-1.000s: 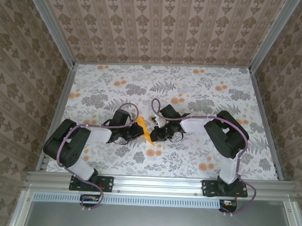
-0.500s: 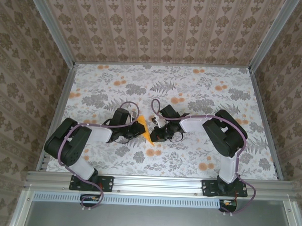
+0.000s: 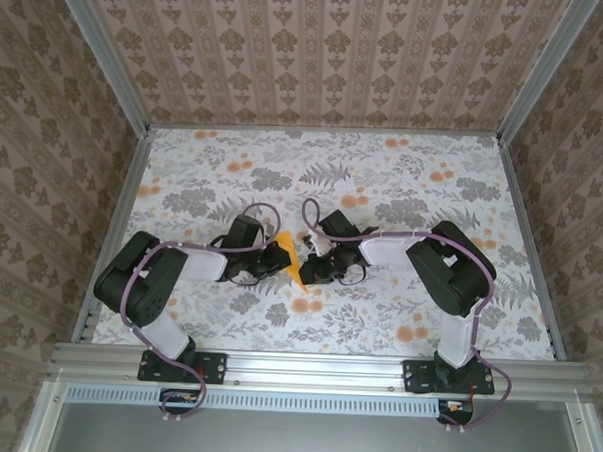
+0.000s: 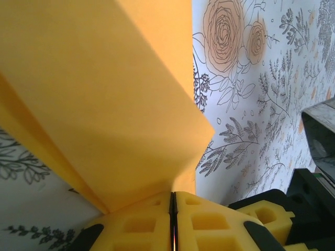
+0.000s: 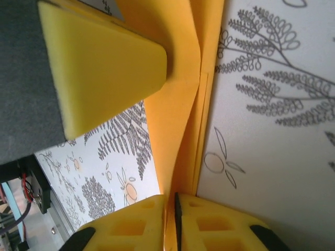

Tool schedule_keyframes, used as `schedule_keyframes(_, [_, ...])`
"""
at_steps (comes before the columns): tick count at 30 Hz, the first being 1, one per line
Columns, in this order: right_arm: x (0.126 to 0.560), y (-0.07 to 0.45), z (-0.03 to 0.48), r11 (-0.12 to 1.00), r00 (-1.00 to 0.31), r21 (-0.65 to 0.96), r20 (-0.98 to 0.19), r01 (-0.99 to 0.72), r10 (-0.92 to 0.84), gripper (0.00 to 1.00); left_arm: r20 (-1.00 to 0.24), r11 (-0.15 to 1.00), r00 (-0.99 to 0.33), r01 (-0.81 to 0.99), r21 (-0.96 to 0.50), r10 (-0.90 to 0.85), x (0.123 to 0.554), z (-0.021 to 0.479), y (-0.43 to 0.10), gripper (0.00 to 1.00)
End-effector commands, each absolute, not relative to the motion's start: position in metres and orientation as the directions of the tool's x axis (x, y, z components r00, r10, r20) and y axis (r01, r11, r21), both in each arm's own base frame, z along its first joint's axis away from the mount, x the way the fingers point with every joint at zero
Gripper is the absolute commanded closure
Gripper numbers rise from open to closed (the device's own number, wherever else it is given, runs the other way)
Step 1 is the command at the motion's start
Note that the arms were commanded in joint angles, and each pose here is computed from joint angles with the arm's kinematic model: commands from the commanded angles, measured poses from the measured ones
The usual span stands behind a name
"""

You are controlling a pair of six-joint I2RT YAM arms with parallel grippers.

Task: Fold a paper plane with a square sheet of paper (pick it up from the middle)
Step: Fold the wing for the fifth time at the center of the table.

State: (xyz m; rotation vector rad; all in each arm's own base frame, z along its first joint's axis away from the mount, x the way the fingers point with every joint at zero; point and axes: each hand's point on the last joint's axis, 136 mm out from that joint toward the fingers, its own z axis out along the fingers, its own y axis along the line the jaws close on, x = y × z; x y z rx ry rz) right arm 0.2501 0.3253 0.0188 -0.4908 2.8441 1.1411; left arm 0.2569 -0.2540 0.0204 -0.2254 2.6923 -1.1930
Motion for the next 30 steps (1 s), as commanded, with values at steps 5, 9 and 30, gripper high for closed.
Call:
schedule_keyframes(5, [0.255, 0.320, 0.056, 0.710, -0.941, 0.618, -0.231, -0.338, -0.246, 0.82, -0.080, 0.730, -0.977, -0.093, -0.678, -0.198, 0.248, 0.004, -0.244, 0.90])
schedule_keyframes(9, [0.255, 0.333, 0.058, 0.698, -0.935, 0.622, -0.234, -0.355, -0.267, 0.85, -0.079, 0.732, -0.977, -0.094, -0.675, -0.198, 0.248, 0.003, -0.244, 0.91])
schedule_keyframes(30, [0.224, 0.322, -0.003, 0.738, -0.947, 0.610, -0.070, -0.290, -0.314, 0.91, -0.056, 0.777, -0.974, -0.142, -0.613, -0.221, 0.244, -0.008, -0.232, 0.92])
